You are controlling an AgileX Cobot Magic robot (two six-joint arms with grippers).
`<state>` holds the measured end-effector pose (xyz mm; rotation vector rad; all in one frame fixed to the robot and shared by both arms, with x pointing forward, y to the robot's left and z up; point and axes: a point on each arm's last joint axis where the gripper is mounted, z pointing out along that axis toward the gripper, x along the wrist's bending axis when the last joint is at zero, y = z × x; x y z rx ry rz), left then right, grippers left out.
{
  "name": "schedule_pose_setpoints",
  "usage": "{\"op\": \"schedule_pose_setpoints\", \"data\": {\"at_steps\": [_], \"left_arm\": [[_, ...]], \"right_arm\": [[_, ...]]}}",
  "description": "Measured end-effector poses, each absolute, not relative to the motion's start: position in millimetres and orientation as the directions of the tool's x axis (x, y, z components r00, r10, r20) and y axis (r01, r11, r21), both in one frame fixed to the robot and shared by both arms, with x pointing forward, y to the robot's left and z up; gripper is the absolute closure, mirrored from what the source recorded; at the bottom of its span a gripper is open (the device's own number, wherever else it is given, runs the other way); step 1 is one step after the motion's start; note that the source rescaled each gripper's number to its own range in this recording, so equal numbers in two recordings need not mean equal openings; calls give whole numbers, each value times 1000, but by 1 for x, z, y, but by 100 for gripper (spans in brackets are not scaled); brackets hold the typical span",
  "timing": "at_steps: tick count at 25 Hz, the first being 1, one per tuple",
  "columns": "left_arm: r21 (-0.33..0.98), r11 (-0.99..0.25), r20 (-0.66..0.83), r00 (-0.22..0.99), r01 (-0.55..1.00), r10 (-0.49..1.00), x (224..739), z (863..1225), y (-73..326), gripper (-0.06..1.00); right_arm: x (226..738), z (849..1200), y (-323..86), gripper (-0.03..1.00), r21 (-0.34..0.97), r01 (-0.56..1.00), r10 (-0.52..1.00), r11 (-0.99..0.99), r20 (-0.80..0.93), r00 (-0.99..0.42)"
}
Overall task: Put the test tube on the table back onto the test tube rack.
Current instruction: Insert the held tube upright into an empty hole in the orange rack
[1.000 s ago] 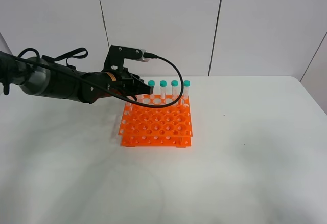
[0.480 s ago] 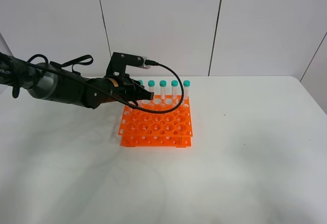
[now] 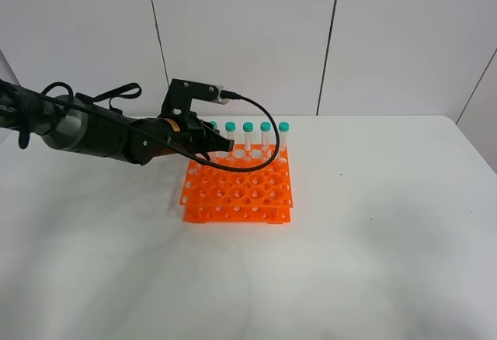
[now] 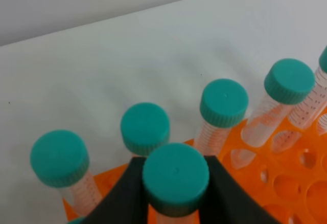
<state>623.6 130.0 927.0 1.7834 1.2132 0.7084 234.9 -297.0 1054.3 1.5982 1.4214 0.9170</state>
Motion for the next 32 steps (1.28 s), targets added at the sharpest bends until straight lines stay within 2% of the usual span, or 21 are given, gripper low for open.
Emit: {"op": "schedule_pose_setpoints", "data": {"at_steps": [20,32], "left_arm": [[875,-146,-33,357,462,934,624,927,130,94],[864,-145,-34,342,482,939,624,915,135,94]], "right_arm": [[235,1054,-297,-3,905,421,994,-57,12,109],[235,1054,-297,-3,905,421,994,-57,12,109]]}}
